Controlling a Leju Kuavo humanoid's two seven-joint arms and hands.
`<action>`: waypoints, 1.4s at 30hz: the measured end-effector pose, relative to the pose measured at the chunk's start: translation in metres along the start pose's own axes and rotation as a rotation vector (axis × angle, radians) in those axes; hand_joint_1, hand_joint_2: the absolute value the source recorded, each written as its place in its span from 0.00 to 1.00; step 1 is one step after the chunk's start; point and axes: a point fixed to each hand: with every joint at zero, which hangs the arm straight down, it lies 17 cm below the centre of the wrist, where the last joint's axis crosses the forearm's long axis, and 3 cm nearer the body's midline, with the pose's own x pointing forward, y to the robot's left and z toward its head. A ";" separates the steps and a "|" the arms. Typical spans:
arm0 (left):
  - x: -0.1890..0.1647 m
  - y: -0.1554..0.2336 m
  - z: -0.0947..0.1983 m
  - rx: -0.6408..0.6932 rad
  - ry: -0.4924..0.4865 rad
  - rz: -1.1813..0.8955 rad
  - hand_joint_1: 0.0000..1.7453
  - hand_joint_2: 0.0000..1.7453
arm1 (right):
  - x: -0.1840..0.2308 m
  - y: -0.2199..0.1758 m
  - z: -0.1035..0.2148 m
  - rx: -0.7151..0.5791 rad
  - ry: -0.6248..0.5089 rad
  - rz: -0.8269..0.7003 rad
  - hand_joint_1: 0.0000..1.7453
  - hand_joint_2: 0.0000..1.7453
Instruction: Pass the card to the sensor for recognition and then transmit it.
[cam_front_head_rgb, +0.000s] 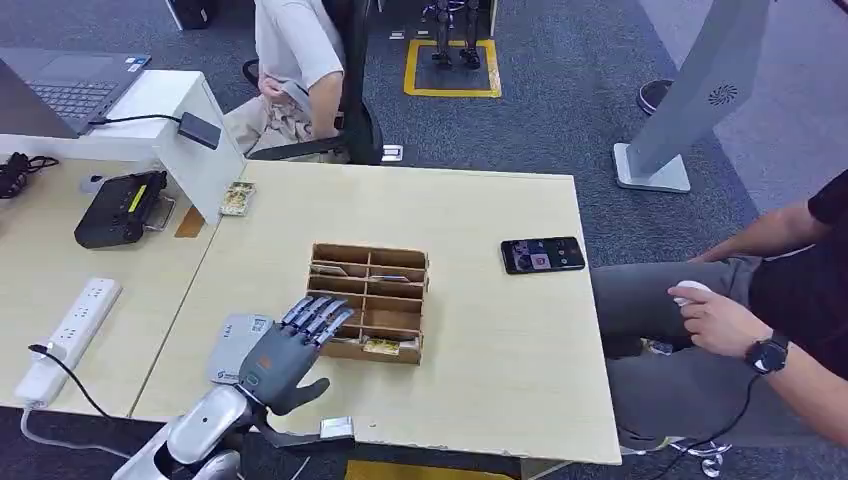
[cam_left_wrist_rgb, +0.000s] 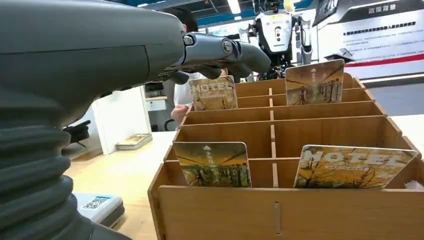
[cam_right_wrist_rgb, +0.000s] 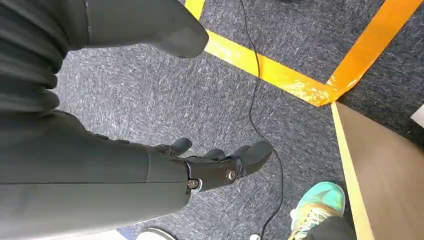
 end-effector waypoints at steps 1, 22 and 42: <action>0.000 -0.001 0.000 -0.002 0.001 0.000 0.00 1.00 | 0.000 0.000 0.000 0.000 0.000 0.000 0.00 1.00; -0.009 0.004 -0.001 0.009 0.026 0.003 0.00 1.00 | 0.000 0.000 0.000 0.000 0.002 0.001 0.00 1.00; -0.044 -0.002 -0.002 0.004 0.145 -0.005 0.00 1.00 | -0.001 0.000 0.000 0.001 0.002 0.006 0.00 1.00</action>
